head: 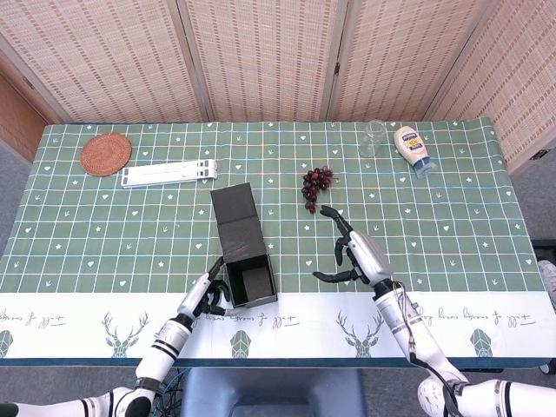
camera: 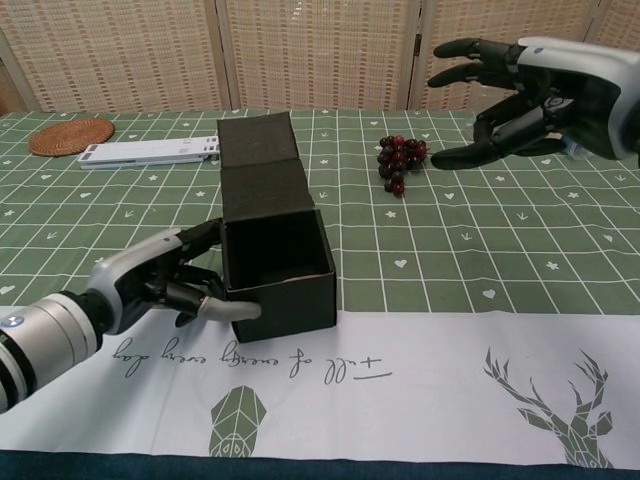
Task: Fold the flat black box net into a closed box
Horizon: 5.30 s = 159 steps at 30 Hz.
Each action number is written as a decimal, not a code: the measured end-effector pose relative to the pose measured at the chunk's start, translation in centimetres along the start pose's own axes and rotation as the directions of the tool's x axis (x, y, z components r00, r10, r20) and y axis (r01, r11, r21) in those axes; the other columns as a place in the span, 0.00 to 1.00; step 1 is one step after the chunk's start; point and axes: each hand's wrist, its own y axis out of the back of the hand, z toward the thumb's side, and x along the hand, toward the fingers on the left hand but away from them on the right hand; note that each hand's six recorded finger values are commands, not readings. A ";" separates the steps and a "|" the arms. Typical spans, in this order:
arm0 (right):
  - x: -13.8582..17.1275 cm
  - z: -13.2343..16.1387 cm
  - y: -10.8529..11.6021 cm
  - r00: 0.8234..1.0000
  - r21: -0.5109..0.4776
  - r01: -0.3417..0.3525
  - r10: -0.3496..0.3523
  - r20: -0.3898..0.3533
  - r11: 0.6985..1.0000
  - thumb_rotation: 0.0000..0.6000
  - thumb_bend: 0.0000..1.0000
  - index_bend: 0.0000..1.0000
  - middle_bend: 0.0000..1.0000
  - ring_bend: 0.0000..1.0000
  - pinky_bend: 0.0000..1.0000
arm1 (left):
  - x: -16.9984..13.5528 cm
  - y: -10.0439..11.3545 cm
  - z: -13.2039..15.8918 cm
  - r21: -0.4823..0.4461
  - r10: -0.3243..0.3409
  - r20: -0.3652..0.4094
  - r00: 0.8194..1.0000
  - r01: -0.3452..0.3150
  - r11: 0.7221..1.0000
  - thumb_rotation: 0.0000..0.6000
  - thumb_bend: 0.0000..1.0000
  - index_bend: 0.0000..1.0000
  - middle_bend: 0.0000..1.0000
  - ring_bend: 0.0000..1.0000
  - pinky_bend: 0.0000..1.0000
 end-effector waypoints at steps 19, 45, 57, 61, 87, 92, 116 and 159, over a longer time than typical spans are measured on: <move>-5.7 -2.5 -3.8 0.989 -0.106 -0.053 0.067 0.133 0.993 1.00 0.11 0.00 0.12 0.71 1.00 | -2.6 2.5 5.2 0.013 -0.026 0.228 0.973 0.024 1.000 1.00 0.07 0.27 0.26 0.63 0.81; -10.3 6.9 -7.6 0.994 -0.312 -0.098 0.077 -0.078 0.945 1.00 0.00 0.00 0.20 0.71 1.00 | -1.2 -0.6 6.2 0.081 -0.160 0.195 0.968 0.147 0.986 1.00 0.07 0.26 0.26 0.63 0.81; -9.1 8.0 -7.5 0.970 -0.183 -0.234 0.217 -0.106 0.955 1.00 0.00 0.00 0.33 0.75 1.00 | 1.3 0.5 4.2 0.206 -0.090 0.137 0.986 0.061 0.977 1.00 0.07 0.25 0.26 0.63 0.81; -9.1 8.0 -8.1 0.959 -0.083 -0.276 0.269 -0.085 0.958 1.00 0.00 0.00 0.35 0.76 1.00 | 2.0 0.8 3.3 0.221 -0.050 0.106 0.993 0.026 0.975 1.00 0.07 0.25 0.26 0.63 0.81; -9.9 9.2 -9.4 0.949 0.470 -0.249 0.310 -0.057 0.847 1.00 0.00 0.16 0.37 0.77 1.00 | 1.6 2.5 2.1 0.163 0.135 -0.019 0.991 -0.130 0.978 1.00 0.07 0.00 0.01 0.57 0.82; -9.7 9.5 -10.1 0.952 0.529 -0.217 0.298 -0.073 0.821 1.00 0.00 0.16 0.37 0.77 1.00 | 1.7 2.7 1.7 0.157 0.121 -0.058 0.991 -0.111 0.981 1.00 0.07 0.00 0.00 0.54 0.81; -7.1 7.9 -12.8 0.961 0.694 -0.095 0.248 -0.123 0.713 1.00 0.05 0.18 0.36 0.77 1.00 | -2.4 13.4 1.6 0.533 0.181 -0.058 0.982 -0.123 0.837 1.00 0.07 0.00 0.00 0.47 0.80; -8.0 4.3 -16.2 0.920 0.820 0.221 0.164 -0.355 0.528 1.00 0.32 0.38 0.42 0.77 1.00 | -4.7 16.8 2.9 0.403 0.168 -0.043 0.985 -0.137 0.905 1.00 0.07 0.00 0.00 0.45 0.80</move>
